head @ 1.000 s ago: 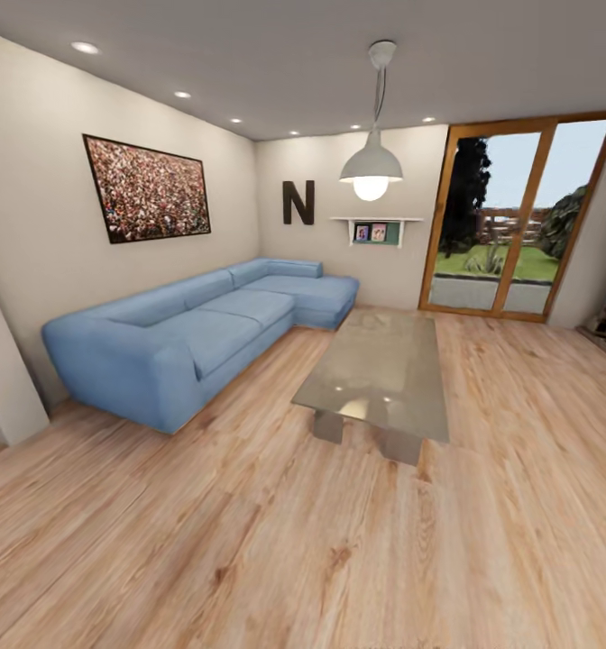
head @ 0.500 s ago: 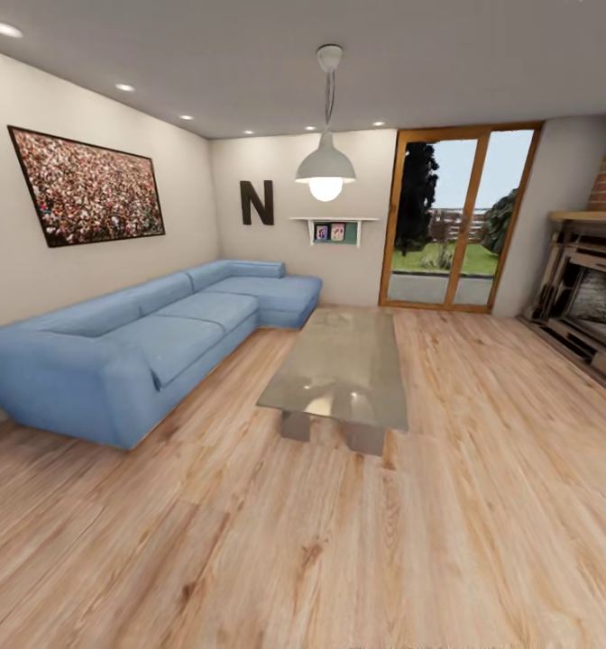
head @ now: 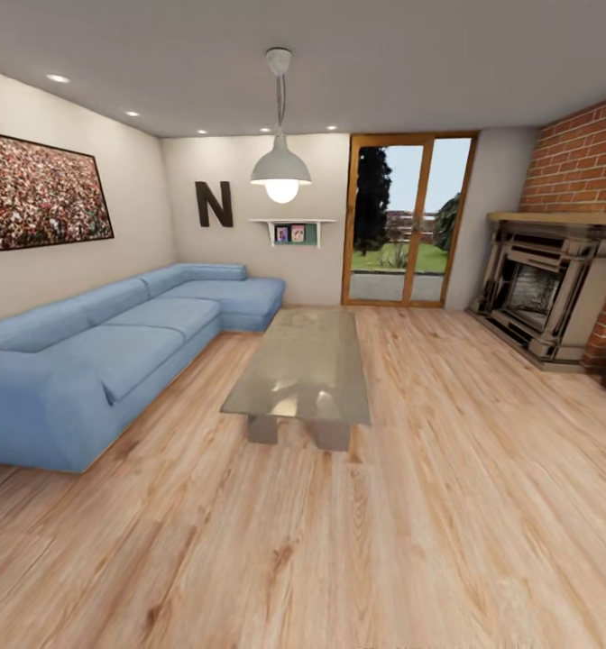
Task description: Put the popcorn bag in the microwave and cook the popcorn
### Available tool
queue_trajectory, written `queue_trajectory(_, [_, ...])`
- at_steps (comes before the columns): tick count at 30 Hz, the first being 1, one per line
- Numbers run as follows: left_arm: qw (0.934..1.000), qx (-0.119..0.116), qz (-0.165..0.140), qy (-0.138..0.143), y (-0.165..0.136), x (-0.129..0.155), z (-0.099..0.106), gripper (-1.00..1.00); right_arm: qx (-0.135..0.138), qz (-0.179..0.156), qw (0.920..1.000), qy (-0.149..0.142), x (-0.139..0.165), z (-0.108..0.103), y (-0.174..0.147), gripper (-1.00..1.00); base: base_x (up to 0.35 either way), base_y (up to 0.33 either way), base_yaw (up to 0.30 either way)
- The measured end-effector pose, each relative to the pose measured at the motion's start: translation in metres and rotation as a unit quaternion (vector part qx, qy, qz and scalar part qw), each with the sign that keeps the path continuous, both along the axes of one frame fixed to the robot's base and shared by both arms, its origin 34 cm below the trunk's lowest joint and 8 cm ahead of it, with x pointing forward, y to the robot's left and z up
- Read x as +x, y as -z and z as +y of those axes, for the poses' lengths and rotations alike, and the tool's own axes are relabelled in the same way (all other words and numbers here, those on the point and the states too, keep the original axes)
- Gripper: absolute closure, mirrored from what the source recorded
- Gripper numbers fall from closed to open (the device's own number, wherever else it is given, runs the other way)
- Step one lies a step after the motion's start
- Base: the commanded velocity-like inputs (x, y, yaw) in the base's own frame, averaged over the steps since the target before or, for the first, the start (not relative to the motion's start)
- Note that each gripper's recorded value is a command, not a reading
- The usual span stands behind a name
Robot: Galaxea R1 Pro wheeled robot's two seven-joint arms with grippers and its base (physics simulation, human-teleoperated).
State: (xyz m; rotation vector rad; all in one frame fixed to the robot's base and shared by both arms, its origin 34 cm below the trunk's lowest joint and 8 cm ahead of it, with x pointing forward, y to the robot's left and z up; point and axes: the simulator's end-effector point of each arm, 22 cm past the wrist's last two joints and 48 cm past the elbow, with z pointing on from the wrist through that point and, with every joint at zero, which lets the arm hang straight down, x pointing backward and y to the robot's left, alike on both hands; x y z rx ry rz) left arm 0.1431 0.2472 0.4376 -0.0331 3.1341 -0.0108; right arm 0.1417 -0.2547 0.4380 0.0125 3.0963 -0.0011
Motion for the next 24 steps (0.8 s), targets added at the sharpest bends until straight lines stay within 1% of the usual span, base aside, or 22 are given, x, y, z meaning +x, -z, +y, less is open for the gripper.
queue_trajectory(7, [1.0000, 0.000, -0.001, 0.000, 0.0000, 0.0009, 0.0007, -1.00, 0.000, -0.001, 1.0000, 0.000, 0.0010, 0.0003, 0.0000, -1.00, 0.000, 0.000, -0.285])
queue_trajectory(11, [1.0000, 0.000, -0.002, 0.000, 0.0000, 0.0015, -0.0002, -1.00, 0.000, -0.002, 1.0000, 0.000, 0.0015, 0.0001, 0.0000, -1.00, 0.000, 0.000, -0.285])
queue_trajectory(14, [1.0000, -0.003, -0.002, 0.000, -0.0001, 0.0019, -0.0046, -1.00, 0.000, -0.002, 1.0000, -0.001, 0.0019, -0.0001, 0.0000, -1.00, 0.000, 0.000, -0.285])
queue_trajectory(24, [1.0000, -0.003, -0.004, 0.000, -0.0001, 0.0033, -0.0049, -1.00, 0.001, -0.005, 1.0000, -0.001, 0.0035, 0.0010, 0.0000, -1.00, 0.000, 0.000, -0.285])
